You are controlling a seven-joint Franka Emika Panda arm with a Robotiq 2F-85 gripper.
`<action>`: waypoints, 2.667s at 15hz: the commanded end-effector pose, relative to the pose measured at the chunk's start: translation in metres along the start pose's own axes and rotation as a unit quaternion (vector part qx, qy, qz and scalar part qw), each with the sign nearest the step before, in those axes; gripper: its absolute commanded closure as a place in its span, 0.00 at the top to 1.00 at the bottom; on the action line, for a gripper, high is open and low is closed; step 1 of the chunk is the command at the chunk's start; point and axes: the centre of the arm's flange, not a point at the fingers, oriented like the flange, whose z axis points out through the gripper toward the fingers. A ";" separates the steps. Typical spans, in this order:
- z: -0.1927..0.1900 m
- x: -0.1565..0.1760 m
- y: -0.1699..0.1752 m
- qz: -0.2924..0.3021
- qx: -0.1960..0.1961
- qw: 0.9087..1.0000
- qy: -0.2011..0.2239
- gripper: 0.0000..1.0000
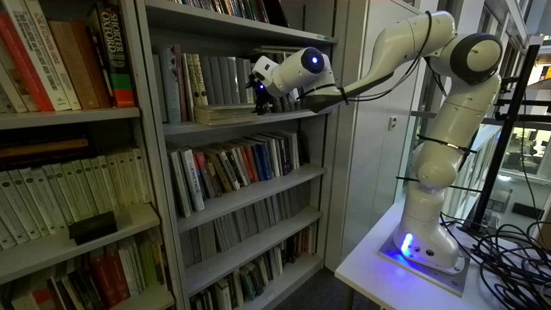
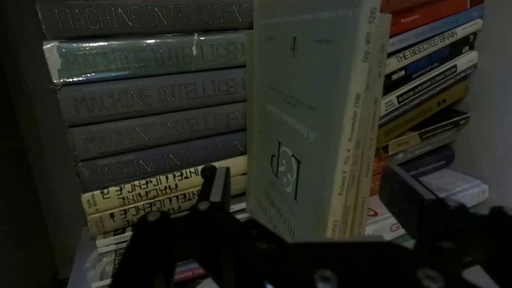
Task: Put the book on top of the books on the shelf
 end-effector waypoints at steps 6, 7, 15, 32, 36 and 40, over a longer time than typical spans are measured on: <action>0.014 -0.008 -0.017 0.038 -0.055 0.998 -0.007 1.00; 0.018 -0.011 -0.020 0.040 -0.055 0.998 -0.011 1.00; 0.048 -0.027 -0.031 0.045 -0.053 0.997 -0.043 1.00; 0.048 -0.004 0.023 0.047 -0.107 0.993 -0.022 0.31; 0.044 -0.011 0.025 0.050 -0.108 0.993 -0.026 0.01; 0.032 -0.010 0.029 0.051 -0.100 0.993 -0.022 0.03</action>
